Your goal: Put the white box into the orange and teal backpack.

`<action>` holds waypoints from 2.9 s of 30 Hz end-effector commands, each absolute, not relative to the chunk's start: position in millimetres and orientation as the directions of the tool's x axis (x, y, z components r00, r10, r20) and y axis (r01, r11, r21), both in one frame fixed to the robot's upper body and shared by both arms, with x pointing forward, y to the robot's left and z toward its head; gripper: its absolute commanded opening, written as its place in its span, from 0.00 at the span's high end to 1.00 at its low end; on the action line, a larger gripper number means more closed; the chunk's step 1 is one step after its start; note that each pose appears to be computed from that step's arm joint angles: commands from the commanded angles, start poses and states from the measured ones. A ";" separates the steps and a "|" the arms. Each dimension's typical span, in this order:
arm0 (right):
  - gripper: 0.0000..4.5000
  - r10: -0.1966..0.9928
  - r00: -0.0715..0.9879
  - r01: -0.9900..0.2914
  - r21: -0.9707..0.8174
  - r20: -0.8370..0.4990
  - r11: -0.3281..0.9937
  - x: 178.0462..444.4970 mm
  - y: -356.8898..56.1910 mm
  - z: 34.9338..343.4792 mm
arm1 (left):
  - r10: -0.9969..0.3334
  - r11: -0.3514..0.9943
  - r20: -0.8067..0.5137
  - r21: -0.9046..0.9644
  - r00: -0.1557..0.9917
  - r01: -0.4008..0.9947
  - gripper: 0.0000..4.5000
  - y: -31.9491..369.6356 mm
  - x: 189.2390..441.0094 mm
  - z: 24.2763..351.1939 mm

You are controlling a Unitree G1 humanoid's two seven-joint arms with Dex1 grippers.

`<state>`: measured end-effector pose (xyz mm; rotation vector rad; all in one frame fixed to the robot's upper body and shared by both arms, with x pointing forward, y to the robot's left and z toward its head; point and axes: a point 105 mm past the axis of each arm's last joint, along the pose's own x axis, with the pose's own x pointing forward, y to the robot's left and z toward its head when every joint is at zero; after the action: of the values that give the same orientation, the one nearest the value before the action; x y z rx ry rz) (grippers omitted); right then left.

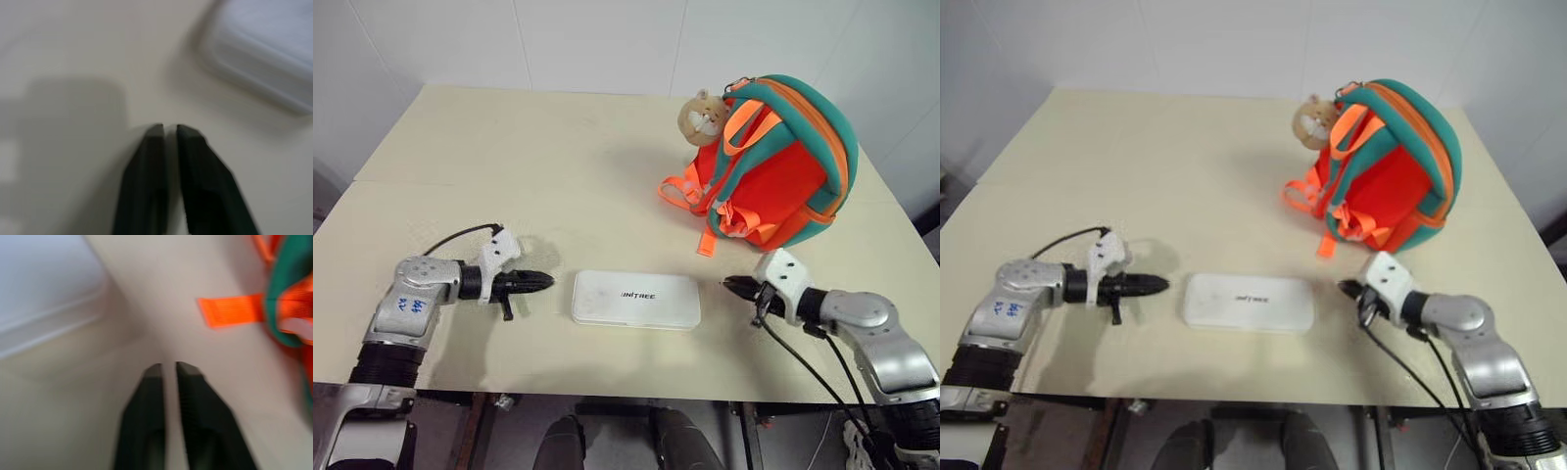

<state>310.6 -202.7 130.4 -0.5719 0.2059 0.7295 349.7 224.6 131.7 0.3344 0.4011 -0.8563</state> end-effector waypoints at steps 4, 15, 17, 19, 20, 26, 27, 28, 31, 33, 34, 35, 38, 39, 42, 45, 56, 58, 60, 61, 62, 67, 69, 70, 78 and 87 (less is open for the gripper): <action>0.35 0.586 0.730 -0.681 -0.444 -0.352 0.582 300.8 -205.3 144.0 | -0.701 0.692 -0.245 -0.010 0.670 0.721 0.38 223.1 355.2 171.4; 0.00 0.604 0.729 -0.676 -0.480 -0.322 0.560 308.4 -184.9 132.6 | -0.787 0.612 -0.159 -0.333 0.597 0.718 0.02 204.8 332.4 175.4; 0.00 0.605 0.732 -0.671 -0.483 -0.313 0.562 310.9 -181.4 131.3 | -0.814 0.571 -0.193 -0.440 0.548 0.693 0.02 202.4 323.5 167.6; 0.00 0.607 0.730 -0.672 -0.490 -0.315 0.555 311.9 -179.6 128.4 | -0.835 0.542 -0.237 -0.509 0.497 0.669 0.02 200.5 314.5 159.1; 0.00 0.607 0.728 -0.674 -0.496 -0.319 0.548 312.4 -178.6 126.2 | -0.847 0.526 -0.263 -0.546 0.462 0.652 0.02 199.3 308.5 153.2; 0.00 0.646 0.692 -0.705 -0.493 -0.323 0.509 309.2 -164.7 123.7 | -0.916 0.385 -0.215 -0.709 0.339 0.591 0.02 191.3 290.3 142.3; 0.00 0.652 0.686 -0.711 -0.491 -0.323 0.504 308.5 -162.4 124.1 | -0.924 0.359 -0.192 -0.731 0.330 0.580 0.02 188.8 290.7 143.0; 0.00 0.658 0.681 -0.714 -0.494 -0.322 0.497 308.1 -160.8 124.6 | -0.929 0.341 -0.175 -0.744 0.325 0.574 0.02 186.5 291.6 143.5; 0.00 0.658 0.684 -0.708 -0.503 -0.314 0.496 310.9 -159.8 125.6 | -0.933 0.326 -0.165 -0.760 0.319 0.562 0.02 179.4 296.8 139.5; 0.00 0.657 0.687 -0.704 -0.506 -0.311 0.498 311.9 -160.0 126.0 | -0.940 0.313 -0.167 -0.766 0.297 0.561 0.02 174.9 296.1 135.5; 0.00 0.657 0.687 -0.704 -0.506 -0.311 0.498 312.2 -160.0 126.3 | -0.942 0.311 -0.171 -0.768 0.289 0.561 0.02 173.0 296.3 132.8; 0.00 0.657 0.688 -0.704 -0.507 -0.309 0.498 312.1 -159.8 126.6 | -0.945 0.303 -0.171 -0.775 0.278 0.554 0.02 171.1 296.0 130.6; 0.00 0.657 0.689 -0.702 -0.508 -0.306 0.499 311.6 -159.7 127.5 | -0.951 0.289 -0.172 -0.789 0.256 0.542 0.02 167.3 296.1 126.9; 0.00 0.657 0.689 -0.702 -0.508 -0.306 0.499 311.3 -159.8 127.7 | -0.953 0.283 -0.172 -0.793 0.248 0.539 0.02 165.7 296.5 126.3; 0.00 0.657 0.690 -0.701 -0.508 -0.303 0.501 310.5 -159.9 128.2 | -0.958 0.272 -0.170 -0.798 0.232 0.538 0.02 161.9 298.4 125.9; 0.00 0.659 0.689 -0.701 -0.507 -0.301 0.502 310.0 -159.1 128.4 | -0.962 0.254 -0.158 -0.808 0.221 0.531 0.02 157.9 301.7 126.2; 0.00 0.663 0.692 -0.696 -0.508 -0.285 0.508 312.4 -156.4 130.7 | -0.976 0.217 -0.170 -0.821 0.136 0.529 0.02 145.0 297.3 122.2; 0.00 0.666 0.689 -0.699 -0.506 -0.287 0.505 312.1 -155.5 129.6 | -0.978 0.210 -0.173 -0.816 0.118 0.539 0.02 141.2 297.1 122.1; 0.00 0.667 0.688 -0.700 -0.506 -0.286 0.505 312.3 -154.7 129.4 | -0.977 0.214 -0.186 -0.806 0.107 0.552 0.02 137.9 298.0 120.6; 0.00 0.667 0.688 -0.699 -0.506 -0.284 0.506 312.4 -154.2 129.6 | -0.975 0.221 -0.190 -0.800 0.114 0.559 0.02 136.9 300.1 120.2; 0.00 0.667 0.689 -0.698 -0.506 -0.282 0.507 312.5 -154.2 129.9 | -0.974 0.227 -0.192 -0.796 0.121 0.562 0.02 135.0 302.9 120.6; 0.00 0.664 0.694 -0.694 -0.506 -0.278 0.513 312.7 -155.4 130.1 | -0.976 0.218 -0.165 -0.789 0.143 0.574 0.02 126.6 307.7 126.1; 0.00 0.664 0.694 -0.694 -0.504 -0.279 0.514 312.2 -155.7 129.5 | -0.976 0.218 -0.164 -0.791 0.145 0.571 0.02 124.8 306.3 124.3; 0.00 0.663 0.695 -0.694 -0.504 -0.280 0.515 312.2 -155.8 129.2 | -0.975 0.221 -0.166 -0.794 0.148 0.567 0.02 124.2 305.7 122.7; 0.00 0.665 0.693 -0.696 -0.501 -0.279 0.515 312.6 -155.4 129.3 | -0.967 0.242 -0.153 -0.793 0.203 0.559 0.02 127.8 309.3 121.0; 0.00 0.666 0.691 -0.696 -0.504 -0.279 0.511 312.6 -156.5 130.5 | -0.958 0.282 -0.191 -0.779 0.216 0.560 0.02 154.7 309.9 127.8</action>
<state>313.2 -157.2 117.2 -0.6179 0.1044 0.8198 309.0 150.6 122.6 -0.6548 0.7642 -1.1529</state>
